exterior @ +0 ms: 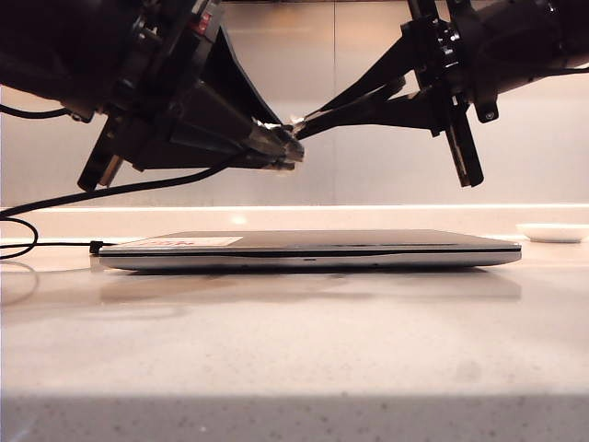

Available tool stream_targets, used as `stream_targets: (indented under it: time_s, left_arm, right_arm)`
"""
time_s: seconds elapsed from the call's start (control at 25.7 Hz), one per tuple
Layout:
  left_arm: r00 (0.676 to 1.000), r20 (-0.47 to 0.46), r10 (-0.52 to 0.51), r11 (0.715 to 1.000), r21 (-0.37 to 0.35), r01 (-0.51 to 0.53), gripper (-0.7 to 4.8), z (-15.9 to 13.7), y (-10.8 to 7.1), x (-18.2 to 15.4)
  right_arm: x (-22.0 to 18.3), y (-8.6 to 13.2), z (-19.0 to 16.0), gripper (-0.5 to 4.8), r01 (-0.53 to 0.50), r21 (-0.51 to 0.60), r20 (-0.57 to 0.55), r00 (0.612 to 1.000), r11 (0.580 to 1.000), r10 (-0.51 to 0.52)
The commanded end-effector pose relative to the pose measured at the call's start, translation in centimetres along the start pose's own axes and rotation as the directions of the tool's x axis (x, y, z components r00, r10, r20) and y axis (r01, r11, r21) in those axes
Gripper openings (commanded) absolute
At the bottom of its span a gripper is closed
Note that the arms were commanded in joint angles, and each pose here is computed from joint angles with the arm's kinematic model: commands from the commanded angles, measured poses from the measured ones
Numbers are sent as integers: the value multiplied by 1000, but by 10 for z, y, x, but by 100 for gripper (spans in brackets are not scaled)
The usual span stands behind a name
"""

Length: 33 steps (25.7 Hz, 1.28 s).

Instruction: Pick up the charging cable and the phone, plug the charging cable into the charging port on the phone, and finally place them back on the table.

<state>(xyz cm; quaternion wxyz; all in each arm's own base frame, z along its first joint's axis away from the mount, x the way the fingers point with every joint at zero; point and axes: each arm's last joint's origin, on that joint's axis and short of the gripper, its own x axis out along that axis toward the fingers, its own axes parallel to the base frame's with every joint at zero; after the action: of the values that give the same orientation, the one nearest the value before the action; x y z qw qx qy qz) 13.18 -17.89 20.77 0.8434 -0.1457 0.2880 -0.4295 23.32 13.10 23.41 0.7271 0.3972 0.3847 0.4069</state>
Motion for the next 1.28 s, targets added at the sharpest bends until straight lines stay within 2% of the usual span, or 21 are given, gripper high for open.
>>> stream_targets:
  time_s: [0.04, 0.23, 0.39, 1.01, 1.28]
  left_arm:
    - [1000, 25, -10, 1000, 4, 10, -6, 4, -2, 0]
    - [1000, 19, -7, 1000, 3, 7, -6, 3, -2, 0]
    - [1000, 19, -7, 1000, 3, 7, -6, 3, -2, 0]
    - [1000, 18, -6, 1000, 3, 6, -6, 3, -2, 0]
    - [1000, -11, 10, 1000, -1, -10, -6, -8, 5, -1]
  right_arm:
    - [-1, 7, 3, -6, -38, -42, 16, 999, 998, 38]
    - [-1, 8, 5, -6, -35, 41, 54, 998, 999, 33]
    - [-1, 8, 5, -6, -43, 60, 41, 998, 997, 40]
    - [0, 8, 5, -6, -37, 44, 48, 998, 998, 35]
    - [1, 1, 1, -6, -19, 31, 41, 999, 999, 18]
